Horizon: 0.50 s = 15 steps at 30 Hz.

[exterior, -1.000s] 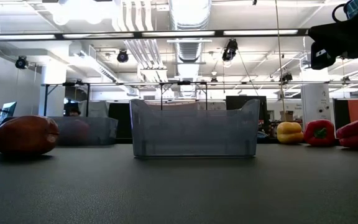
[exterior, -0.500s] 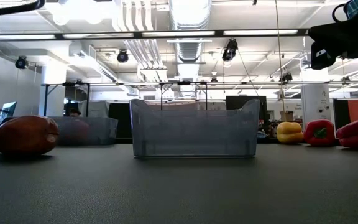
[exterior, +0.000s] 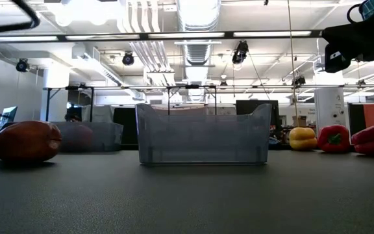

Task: Sort produce into baskets
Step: Put the red bell pepper into the top black bin

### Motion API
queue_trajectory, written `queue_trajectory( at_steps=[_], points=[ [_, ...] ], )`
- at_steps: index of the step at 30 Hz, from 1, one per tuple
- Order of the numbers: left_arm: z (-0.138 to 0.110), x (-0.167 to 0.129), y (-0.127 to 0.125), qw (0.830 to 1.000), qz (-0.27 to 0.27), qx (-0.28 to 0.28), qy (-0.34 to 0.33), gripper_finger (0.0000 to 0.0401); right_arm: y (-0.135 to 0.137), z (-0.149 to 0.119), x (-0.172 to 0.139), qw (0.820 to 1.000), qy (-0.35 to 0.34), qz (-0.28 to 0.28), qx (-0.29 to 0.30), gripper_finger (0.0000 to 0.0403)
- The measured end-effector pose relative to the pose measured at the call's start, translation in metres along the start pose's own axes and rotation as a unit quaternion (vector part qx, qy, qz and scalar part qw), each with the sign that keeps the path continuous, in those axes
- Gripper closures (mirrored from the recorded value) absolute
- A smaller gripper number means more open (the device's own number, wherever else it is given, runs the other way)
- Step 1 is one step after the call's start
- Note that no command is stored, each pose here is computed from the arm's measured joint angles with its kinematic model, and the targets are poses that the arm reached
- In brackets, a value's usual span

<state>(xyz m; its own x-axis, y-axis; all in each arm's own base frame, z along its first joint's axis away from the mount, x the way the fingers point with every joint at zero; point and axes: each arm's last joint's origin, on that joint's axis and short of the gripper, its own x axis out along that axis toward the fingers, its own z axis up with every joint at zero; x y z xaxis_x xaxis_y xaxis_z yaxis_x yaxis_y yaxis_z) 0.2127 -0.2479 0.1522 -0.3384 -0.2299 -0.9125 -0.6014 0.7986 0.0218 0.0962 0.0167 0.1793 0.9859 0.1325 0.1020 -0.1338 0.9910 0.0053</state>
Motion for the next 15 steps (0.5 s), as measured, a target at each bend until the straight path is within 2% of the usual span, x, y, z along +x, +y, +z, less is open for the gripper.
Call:
queue_trajectory(
  at_steps=[4,8,13,15],
  points=[
    [0.001,0.005,-0.006,0.999,0.003,0.022,0.023,0.0099,0.0,0.0,0.0,1.0,0.0,0.0,0.0,0.0392],
    [-0.001,-0.005,-0.013,0.999,-0.006,0.034,0.018,0.0136,0.0,0.0,0.0,1.0,0.0,0.0,0.0,0.0392],
    [-0.011,-0.033,-0.018,0.999,0.015,0.026,-0.014,0.0137,0.0,0.0,0.0,1.0,0.0,0.0,0.0,0.0392],
    [-0.015,-0.048,-0.019,0.998,0.036,0.019,-0.055,0.0129,0.0,0.0,0.0,1.0,0.0,0.0,0.0,0.0392]
  ],
)
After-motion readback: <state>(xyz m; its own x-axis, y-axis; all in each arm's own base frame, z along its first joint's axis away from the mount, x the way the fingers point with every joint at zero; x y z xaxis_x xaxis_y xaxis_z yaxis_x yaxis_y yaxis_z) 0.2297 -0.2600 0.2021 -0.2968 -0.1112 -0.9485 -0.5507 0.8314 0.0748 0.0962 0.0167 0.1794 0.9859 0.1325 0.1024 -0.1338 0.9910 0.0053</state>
